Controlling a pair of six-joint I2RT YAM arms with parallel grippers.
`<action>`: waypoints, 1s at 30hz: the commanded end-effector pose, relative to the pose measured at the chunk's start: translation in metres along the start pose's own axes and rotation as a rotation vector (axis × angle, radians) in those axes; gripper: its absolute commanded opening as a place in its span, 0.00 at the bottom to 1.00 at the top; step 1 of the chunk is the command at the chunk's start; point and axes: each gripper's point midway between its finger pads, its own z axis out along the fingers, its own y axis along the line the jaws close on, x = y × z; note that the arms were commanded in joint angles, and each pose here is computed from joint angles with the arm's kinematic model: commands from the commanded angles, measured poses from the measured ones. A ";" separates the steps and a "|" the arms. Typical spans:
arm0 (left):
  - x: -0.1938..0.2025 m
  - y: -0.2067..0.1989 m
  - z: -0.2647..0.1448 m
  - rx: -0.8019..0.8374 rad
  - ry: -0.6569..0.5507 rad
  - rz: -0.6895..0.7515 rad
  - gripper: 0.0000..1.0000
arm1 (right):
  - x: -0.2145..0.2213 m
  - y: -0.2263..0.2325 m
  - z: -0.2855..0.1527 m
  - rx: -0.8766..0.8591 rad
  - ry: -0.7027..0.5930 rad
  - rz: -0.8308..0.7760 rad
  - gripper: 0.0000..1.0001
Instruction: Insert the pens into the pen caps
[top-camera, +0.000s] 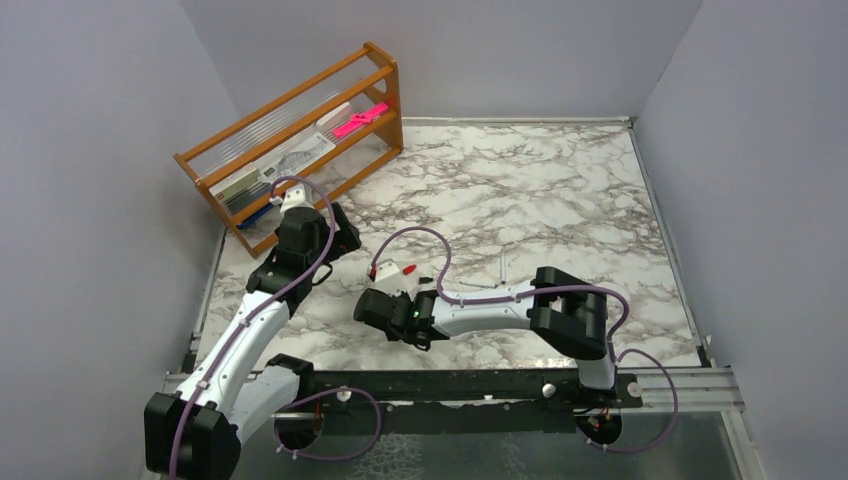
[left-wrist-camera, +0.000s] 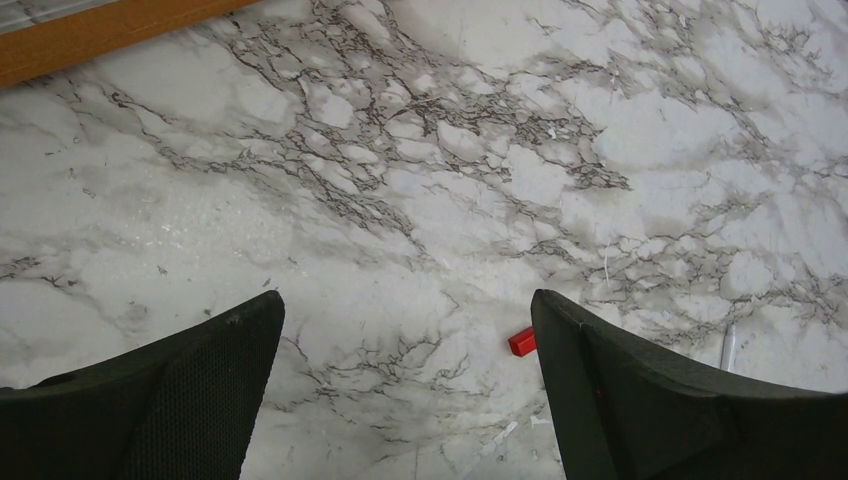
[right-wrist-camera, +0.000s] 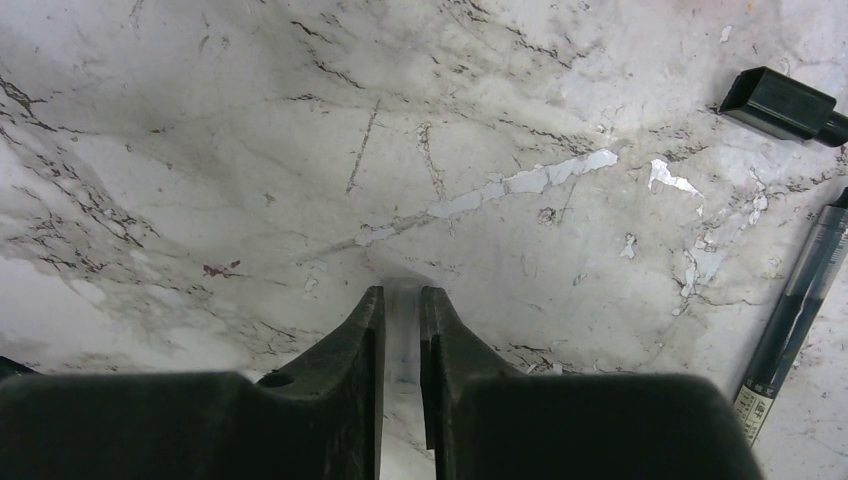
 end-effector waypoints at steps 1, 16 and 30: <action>0.000 -0.002 -0.002 0.026 -0.007 0.002 0.97 | 0.005 -0.009 0.000 0.032 0.002 -0.010 0.06; 0.020 -0.034 0.002 0.231 0.018 -0.057 0.90 | -0.063 -0.097 -0.027 0.117 -0.143 0.121 0.05; 0.084 -0.065 -0.001 0.205 0.105 0.031 0.89 | -0.043 -0.163 -0.010 0.248 -0.089 0.149 0.07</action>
